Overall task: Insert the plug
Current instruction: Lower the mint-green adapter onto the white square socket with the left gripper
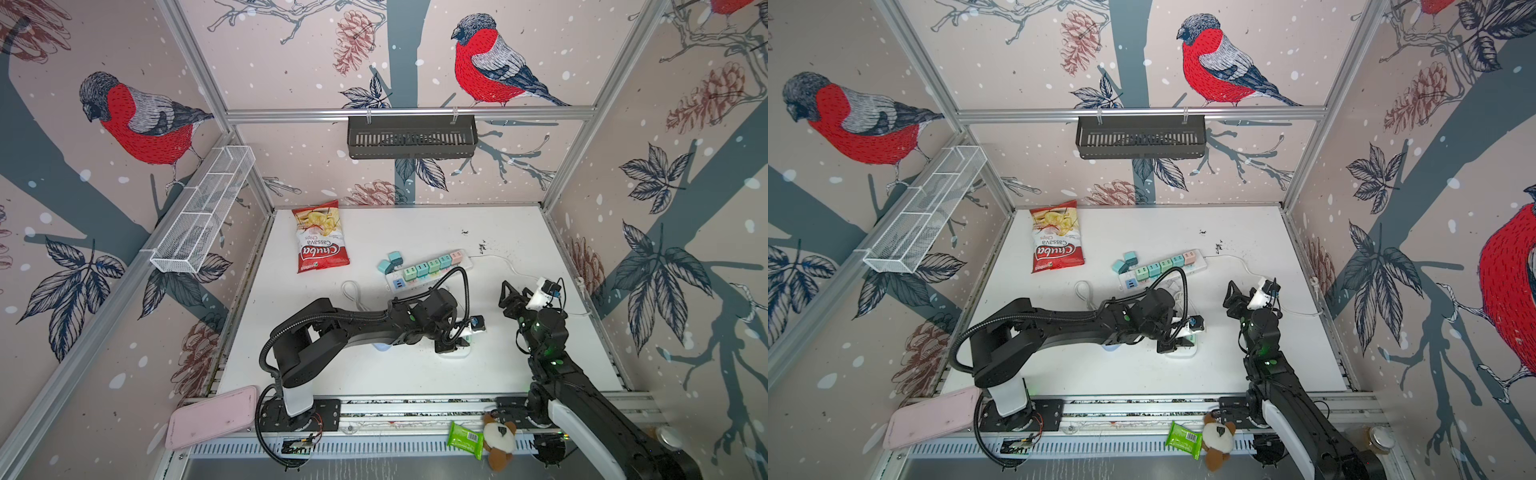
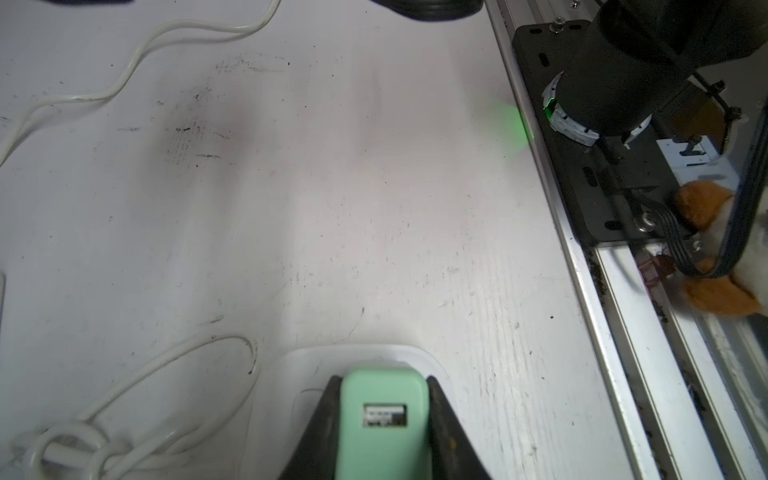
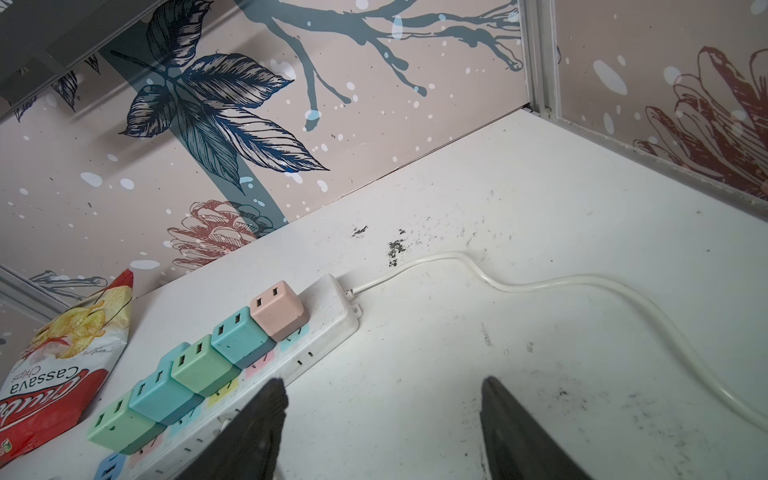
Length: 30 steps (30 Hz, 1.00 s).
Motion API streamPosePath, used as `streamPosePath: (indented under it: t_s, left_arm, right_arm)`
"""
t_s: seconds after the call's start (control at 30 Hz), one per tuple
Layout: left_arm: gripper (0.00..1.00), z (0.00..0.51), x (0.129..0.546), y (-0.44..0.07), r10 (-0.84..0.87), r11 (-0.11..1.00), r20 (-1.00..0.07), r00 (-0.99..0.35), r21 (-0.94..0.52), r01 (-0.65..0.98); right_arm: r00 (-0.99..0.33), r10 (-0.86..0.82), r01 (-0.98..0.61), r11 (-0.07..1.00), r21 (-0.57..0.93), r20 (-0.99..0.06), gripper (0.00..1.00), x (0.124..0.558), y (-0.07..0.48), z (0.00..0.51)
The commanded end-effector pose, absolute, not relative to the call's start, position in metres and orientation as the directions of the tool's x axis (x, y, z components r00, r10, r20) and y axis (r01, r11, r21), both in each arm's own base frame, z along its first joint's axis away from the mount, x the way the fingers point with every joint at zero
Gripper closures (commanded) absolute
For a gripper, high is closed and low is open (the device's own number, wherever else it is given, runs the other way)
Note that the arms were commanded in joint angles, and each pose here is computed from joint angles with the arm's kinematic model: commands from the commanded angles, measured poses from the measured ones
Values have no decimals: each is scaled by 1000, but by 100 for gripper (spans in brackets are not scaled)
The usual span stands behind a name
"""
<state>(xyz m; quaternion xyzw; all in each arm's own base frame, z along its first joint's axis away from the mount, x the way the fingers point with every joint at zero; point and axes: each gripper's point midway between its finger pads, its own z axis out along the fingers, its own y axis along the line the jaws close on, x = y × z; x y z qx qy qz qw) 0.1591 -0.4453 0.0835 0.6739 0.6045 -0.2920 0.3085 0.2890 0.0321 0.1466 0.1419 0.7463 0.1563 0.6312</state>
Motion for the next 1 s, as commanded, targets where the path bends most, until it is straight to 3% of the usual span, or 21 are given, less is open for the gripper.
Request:
streamPosePath:
  t_s: [0.0, 0.33, 0.97]
  left_arm:
    - [100, 68, 154, -433, 688, -76, -723, 69, 23, 997]
    - [100, 62, 165, -431, 660, -51, -751, 25, -12, 999]
    - [100, 26, 166, -405, 740, 23, -673, -3, 21, 1000]
  right_arm:
    - [-139, 424, 3, 904, 428, -895, 26, 289, 32, 153]
    - [-129, 426, -4, 903, 430, -896, 25, 288, 32, 154]
    - [-129, 428, -10, 902, 432, -895, 24, 287, 33, 154]
